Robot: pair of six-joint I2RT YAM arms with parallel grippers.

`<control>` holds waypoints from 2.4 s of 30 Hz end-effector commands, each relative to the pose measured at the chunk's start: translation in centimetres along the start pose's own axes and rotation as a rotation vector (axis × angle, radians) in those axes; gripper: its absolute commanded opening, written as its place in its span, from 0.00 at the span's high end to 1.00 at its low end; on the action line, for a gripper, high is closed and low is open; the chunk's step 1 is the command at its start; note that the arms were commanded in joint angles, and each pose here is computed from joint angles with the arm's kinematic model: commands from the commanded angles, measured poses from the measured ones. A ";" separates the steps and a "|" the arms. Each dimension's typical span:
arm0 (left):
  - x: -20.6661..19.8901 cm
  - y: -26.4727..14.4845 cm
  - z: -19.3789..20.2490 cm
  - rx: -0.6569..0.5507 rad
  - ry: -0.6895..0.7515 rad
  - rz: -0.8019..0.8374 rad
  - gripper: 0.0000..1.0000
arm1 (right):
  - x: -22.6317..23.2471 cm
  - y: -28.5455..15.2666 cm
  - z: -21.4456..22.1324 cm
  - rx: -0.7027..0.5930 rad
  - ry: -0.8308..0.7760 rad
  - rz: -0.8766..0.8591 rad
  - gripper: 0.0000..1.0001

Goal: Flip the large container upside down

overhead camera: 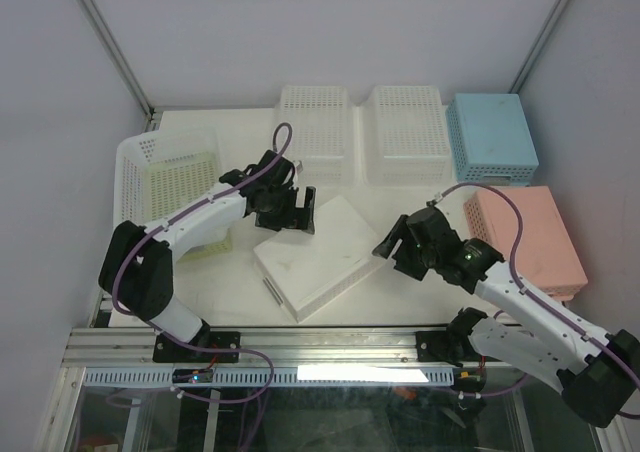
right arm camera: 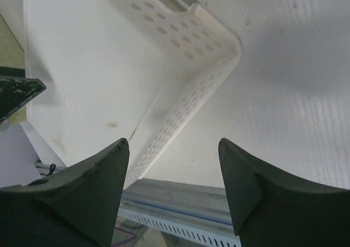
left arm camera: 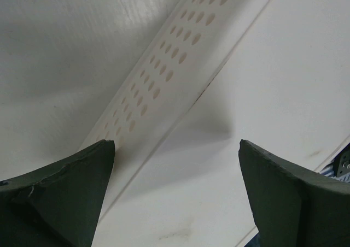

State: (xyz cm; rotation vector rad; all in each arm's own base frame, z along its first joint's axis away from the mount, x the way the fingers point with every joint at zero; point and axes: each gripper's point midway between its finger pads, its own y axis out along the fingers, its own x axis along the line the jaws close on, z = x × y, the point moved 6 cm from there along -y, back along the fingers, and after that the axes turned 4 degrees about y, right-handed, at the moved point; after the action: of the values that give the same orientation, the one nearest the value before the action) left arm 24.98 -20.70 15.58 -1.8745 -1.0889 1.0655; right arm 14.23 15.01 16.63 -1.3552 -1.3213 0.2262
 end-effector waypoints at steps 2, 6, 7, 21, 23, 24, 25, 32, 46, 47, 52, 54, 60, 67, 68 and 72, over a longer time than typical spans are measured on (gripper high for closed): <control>-2.3 0.5 -0.4 0.006 0.060 0.095 0.01 | 2.2 0.8 2.0 0.098 0.056 -0.145 0.29; -4.9 0.5 0.4 0.030 0.053 0.229 0.01 | 2.4 2.3 2.3 0.102 0.095 -0.135 0.29; -5.5 0.4 0.6 0.035 0.048 0.259 0.01 | 2.5 2.5 2.1 0.087 0.094 -0.125 0.29; -9.0 0.0 2.1 0.063 0.019 0.424 0.01 | 4.2 2.8 -5.0 -0.079 0.049 -0.112 0.25; -9.9 0.1 2.1 0.067 0.025 0.455 0.01 | 4.5 2.9 -5.6 -0.080 0.052 -0.121 0.25; -10.3 0.2 2.1 0.070 0.029 0.467 0.01 | 4.6 2.9 -5.8 -0.082 0.048 -0.118 0.25; -10.7 0.2 2.0 0.069 0.032 0.480 0.01 | 4.8 2.8 -6.0 -0.086 0.045 -0.113 0.25; -13.4 0.2 1.4 0.078 0.048 0.579 0.01 | 4.3 0.7 -8.5 -0.197 0.022 -0.005 0.22; -16.7 1.4 -0.6 0.066 0.042 0.677 0.01 | 0.7 -4.6 -11.4 -0.345 -0.018 0.301 0.17; -16.9 1.4 -0.7 0.069 0.044 0.682 0.01 | 0.7 -4.8 -11.4 -0.348 -0.015 0.296 0.17; -17.5 1.7 -0.2 0.096 0.055 0.701 0.01 | 0.7 -7.4 -12.0 -0.409 -0.010 0.296 0.17; -17.6 1.7 0.0 0.096 0.058 0.696 0.01 | 0.7 -8.8 -12.4 -0.440 -0.013 0.301 0.17; -18.3 2.9 0.1 0.110 0.063 0.702 0.01 | 1.0 -12.6 -12.8 -0.512 0.001 0.260 0.17; -21.0 5.2 -1.5 0.085 0.080 0.763 0.01 | 0.6 -14.7 -12.3 -0.543 0.035 0.218 0.17; -21.5 5.3 -1.9 0.073 0.088 0.776 0.01 | 0.5 -14.7 -12.2 -0.542 0.038 0.218 0.17; -23.2 5.1 -3.2 0.045 0.125 0.825 0.01 | 0.2 -14.8 -11.9 -0.535 0.045 0.222 0.17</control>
State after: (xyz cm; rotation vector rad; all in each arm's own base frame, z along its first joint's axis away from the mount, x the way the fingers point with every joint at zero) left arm 21.69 -41.45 15.20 -2.1809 -0.3116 1.4119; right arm 15.60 4.44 31.23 -1.9157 -1.2639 0.0423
